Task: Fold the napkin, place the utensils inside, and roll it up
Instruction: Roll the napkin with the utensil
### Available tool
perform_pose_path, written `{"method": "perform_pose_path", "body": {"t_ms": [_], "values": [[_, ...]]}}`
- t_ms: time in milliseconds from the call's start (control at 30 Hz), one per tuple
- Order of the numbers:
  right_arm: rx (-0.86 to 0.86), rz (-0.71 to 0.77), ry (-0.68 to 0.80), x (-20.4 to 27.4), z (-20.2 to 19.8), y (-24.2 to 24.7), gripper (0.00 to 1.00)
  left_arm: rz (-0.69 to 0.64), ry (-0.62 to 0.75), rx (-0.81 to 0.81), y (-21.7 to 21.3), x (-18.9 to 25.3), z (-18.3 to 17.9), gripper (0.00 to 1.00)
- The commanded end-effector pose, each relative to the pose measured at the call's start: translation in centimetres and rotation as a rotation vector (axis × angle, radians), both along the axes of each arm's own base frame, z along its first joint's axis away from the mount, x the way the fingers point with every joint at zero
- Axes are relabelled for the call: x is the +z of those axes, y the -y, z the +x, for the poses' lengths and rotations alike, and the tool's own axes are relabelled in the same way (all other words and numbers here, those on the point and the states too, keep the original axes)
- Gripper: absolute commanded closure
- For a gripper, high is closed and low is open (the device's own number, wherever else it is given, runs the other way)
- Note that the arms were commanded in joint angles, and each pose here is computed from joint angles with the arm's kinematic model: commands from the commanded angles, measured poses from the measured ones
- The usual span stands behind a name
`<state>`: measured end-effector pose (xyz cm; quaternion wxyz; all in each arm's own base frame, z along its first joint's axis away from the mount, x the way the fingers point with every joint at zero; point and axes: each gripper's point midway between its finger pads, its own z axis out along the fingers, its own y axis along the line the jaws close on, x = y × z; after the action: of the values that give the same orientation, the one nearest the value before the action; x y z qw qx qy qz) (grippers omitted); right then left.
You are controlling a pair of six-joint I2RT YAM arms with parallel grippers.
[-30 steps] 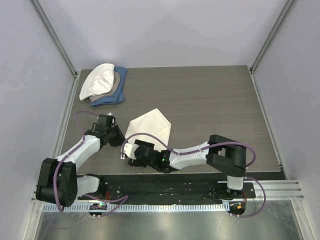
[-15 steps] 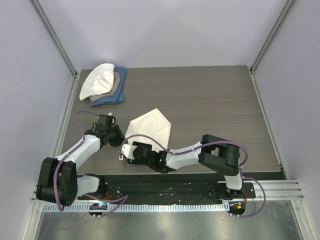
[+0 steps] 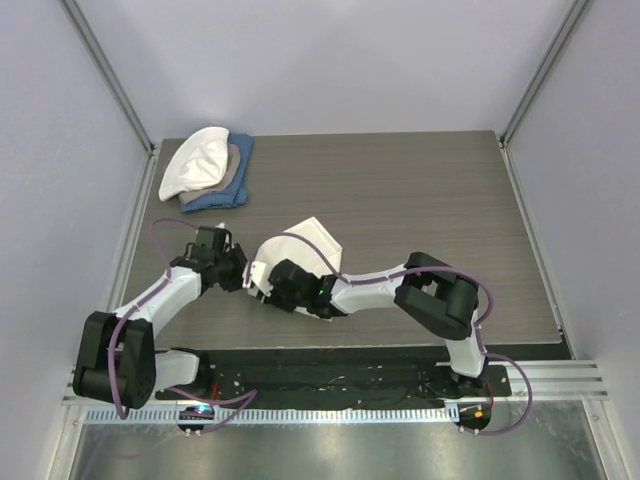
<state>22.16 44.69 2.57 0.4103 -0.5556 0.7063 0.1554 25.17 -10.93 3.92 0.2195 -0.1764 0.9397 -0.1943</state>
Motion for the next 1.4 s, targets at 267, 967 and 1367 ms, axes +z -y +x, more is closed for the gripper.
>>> {"method": "perform_pose_path", "body": {"t_ms": [267, 967, 1367], "values": [[0.073, -0.011, -0.736, -3.1, -5.6, 2.6, 0.8, 0.076, 0.152, 0.112, -2.4, 2.3, 1.4, 0.28], [-0.043, 0.146, -1.191, -2.3, -2.6, 1.7, 0.85, -0.039, 0.232, 0.178, -1.9, 0.7, -0.4, 0.43], [-0.068, 0.19, -1.214, -2.3, -1.4, 1.4, 0.85, -0.082, 0.199, 0.178, -1.1, -1.3, -0.3, 0.71]]}}
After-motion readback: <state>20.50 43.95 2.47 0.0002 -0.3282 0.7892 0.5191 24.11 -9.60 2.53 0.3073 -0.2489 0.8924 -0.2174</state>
